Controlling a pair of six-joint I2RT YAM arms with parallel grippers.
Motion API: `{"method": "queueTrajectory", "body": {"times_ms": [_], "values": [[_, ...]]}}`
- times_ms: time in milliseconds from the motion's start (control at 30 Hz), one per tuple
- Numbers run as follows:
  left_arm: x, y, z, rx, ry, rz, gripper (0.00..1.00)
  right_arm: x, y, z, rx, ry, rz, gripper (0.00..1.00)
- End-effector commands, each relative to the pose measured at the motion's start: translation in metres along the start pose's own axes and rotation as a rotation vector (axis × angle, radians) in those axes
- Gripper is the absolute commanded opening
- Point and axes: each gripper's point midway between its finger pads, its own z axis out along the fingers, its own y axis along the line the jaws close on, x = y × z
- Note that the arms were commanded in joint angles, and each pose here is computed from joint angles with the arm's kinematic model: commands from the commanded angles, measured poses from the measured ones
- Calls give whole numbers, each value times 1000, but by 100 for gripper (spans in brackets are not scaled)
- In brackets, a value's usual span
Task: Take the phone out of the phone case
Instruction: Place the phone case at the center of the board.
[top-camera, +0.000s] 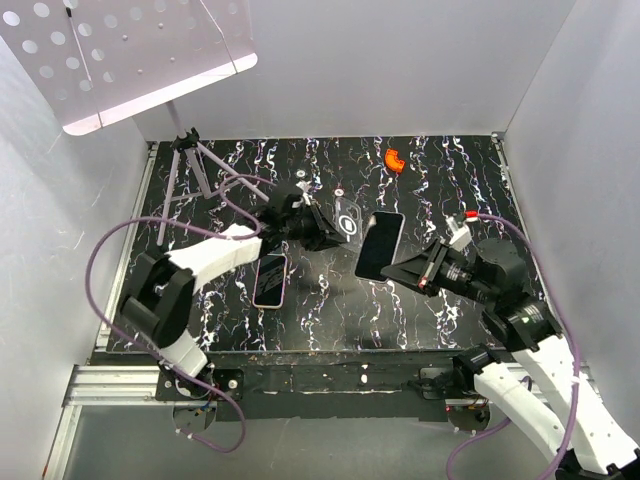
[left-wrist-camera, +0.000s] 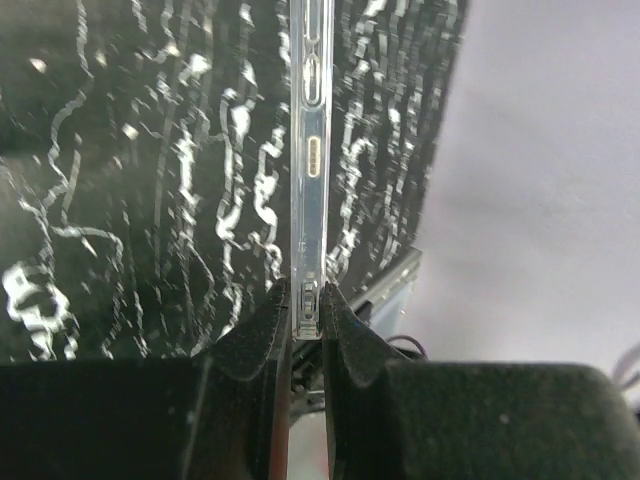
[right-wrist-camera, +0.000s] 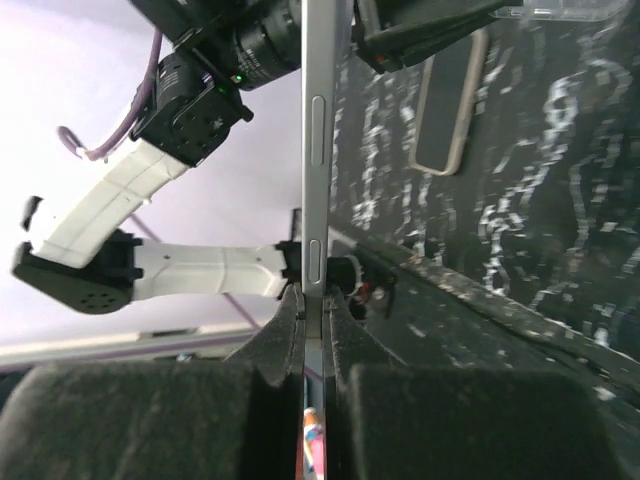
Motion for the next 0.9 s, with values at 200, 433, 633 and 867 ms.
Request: {"method": "queueTrajectory", "body": {"times_ms": [200,433,633,867], "values": [[-55,11,119,-13,73,52,0,-32,-36,-40,391,-143,-214,1],[-77,44,158,-72,138,38,4,-50,-49,-33,430,-137,-209,1],[-86,47,137,-143,141,78,68,-89,-77,-26,475,-154,-160,1],[-80,26,69,-219,105,175,90,-165,-132,-28,564,-237,-99,1]]}}
